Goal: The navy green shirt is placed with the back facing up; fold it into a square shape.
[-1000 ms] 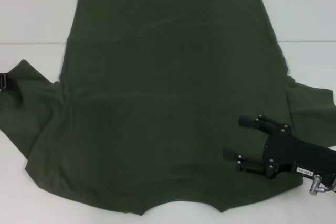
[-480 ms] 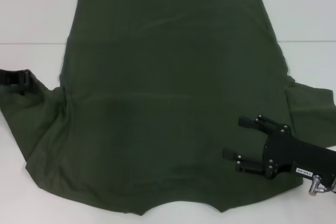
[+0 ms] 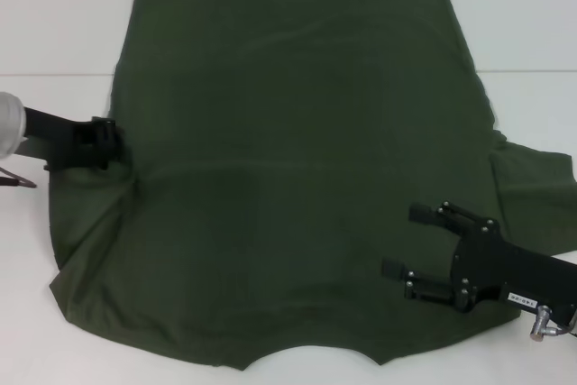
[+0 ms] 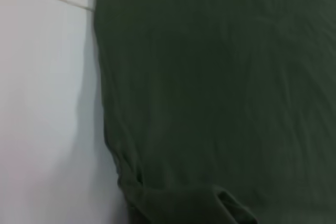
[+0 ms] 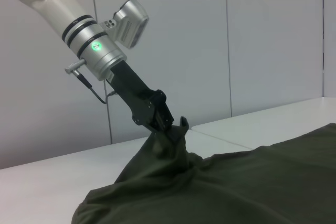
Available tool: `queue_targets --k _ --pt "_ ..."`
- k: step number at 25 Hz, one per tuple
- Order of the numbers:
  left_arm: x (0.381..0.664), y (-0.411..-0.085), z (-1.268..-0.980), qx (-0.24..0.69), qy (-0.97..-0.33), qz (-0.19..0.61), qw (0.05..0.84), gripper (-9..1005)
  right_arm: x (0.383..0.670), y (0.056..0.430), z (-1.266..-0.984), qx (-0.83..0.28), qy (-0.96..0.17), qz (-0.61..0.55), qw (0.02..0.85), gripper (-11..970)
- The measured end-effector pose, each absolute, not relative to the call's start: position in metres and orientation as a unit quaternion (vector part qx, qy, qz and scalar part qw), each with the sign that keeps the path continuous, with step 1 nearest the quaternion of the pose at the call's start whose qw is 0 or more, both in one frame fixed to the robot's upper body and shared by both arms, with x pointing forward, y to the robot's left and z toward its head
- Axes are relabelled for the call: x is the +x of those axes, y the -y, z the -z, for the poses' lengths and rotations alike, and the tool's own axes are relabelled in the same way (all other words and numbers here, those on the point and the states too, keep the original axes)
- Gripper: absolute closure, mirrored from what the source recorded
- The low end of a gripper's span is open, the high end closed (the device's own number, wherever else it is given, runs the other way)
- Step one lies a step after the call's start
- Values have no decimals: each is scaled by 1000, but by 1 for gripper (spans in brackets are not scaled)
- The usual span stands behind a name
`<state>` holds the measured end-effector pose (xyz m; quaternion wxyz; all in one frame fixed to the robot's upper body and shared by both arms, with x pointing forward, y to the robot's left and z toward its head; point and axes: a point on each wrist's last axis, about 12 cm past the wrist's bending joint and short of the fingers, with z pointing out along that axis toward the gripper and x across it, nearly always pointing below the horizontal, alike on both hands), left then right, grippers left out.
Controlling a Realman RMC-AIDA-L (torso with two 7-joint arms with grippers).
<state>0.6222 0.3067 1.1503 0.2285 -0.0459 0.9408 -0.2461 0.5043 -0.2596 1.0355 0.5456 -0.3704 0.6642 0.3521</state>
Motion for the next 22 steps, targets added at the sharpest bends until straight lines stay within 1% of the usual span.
queue_targets --k 6,12,14,16,22 --pt "619 -300 -1140 -66 -934 273 223 954 504 260 -1035 -370 -664 -353 545 74" --pt "615 -298 -1126 -108 -908 349 205 950 505 259 -1035 -370 -665 -351 545 75" --pt "612 -300 -1121 -126 -891 387 203 877 505 259 -1035 -370 -665 -351 545 76" --pt "610 -304 -1118 -136 -879 406 210 804 505 259 -1035 -370 -665 -351 545 76" --pt "600 -323 -1112 -152 -862 417 244 627 505 260 -1035 -369 -667 -349 545 77"
